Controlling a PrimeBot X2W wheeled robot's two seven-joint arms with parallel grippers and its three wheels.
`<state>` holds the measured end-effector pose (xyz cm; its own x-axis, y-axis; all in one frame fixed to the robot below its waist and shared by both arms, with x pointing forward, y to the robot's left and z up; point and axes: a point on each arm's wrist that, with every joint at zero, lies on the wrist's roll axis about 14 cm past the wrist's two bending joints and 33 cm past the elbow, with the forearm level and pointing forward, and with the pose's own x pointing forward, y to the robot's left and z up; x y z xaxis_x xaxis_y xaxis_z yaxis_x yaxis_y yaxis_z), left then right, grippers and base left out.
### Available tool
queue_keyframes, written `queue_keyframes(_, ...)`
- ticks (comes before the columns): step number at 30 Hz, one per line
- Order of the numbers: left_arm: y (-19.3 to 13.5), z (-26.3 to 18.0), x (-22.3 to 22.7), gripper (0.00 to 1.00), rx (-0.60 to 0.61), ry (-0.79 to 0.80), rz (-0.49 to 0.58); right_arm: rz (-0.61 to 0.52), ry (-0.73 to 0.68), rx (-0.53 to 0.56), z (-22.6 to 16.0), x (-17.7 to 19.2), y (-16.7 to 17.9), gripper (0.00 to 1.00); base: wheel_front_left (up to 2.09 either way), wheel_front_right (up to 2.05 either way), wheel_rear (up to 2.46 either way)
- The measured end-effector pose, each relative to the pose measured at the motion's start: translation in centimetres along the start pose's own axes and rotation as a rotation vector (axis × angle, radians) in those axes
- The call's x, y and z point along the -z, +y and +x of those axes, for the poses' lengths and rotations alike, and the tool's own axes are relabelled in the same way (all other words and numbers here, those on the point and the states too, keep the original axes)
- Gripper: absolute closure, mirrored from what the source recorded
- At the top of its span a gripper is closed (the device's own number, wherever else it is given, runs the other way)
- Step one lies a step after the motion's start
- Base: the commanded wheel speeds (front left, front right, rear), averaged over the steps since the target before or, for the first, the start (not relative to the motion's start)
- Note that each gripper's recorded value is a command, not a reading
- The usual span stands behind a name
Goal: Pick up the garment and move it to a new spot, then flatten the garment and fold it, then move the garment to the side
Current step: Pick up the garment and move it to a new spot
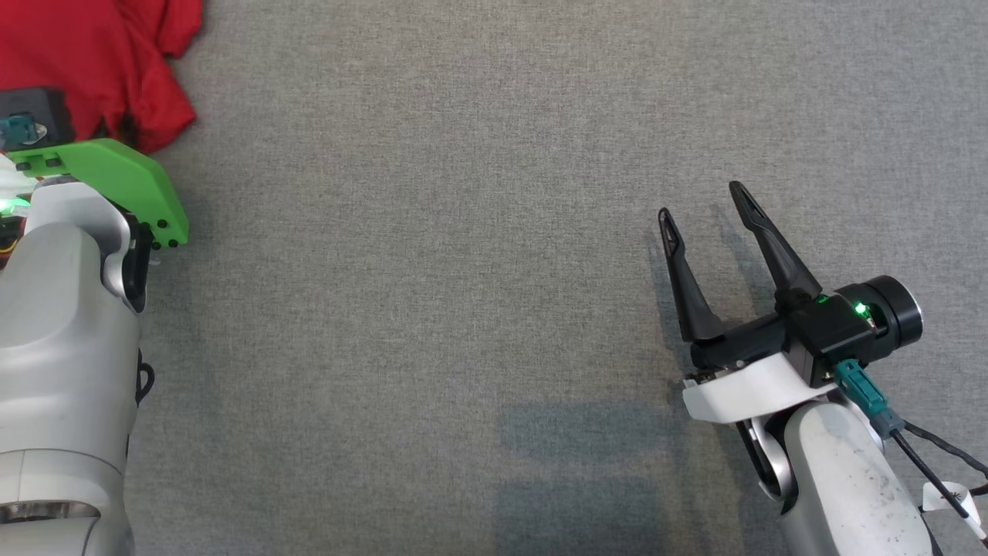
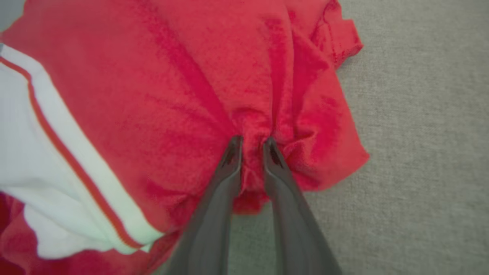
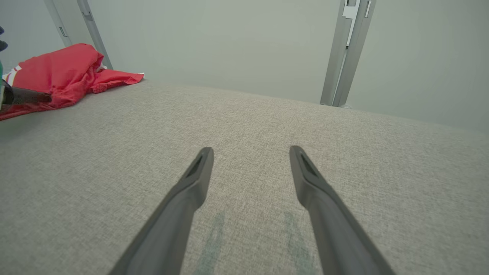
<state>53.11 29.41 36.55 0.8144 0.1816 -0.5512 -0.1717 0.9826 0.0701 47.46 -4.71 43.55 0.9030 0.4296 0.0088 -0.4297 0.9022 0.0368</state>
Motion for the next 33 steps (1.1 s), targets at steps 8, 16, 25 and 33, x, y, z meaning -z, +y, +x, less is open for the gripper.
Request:
queue_keyframes(8, 1.4, -1.1, -3.4, 1.0, -0.019, -0.134, -0.001, -0.006, -0.03, 0.008, -0.2, -1.5, -0.1, 0.0, 0.0, 0.0, 0.0)
queue_keyframes(16, 2.3, -4.0, -11.2, 1.0, 0.008, -0.357, -0.005, 0.003, -0.072, 0.01, -1.0, -3.8, 0.3, 0.0, 0.0, 0.0, 0.0)
queue_keyframes(25, 0.2, -8.7, -19.1, 1.0, 0.094, -0.587, 0.058, -0.001, -0.119, 0.031, -2.5, -6.3, 0.2, 0.0, 0.0, 0.0, 0.0)
queue_keyframes(33, -8.5, -14.6, -25.3, 1.0, 0.308, -0.778, 0.149, 0.003, -0.158, 0.108, -5.0, -8.5, -1.7, 0.0, 0.0, 0.0, 0.0)
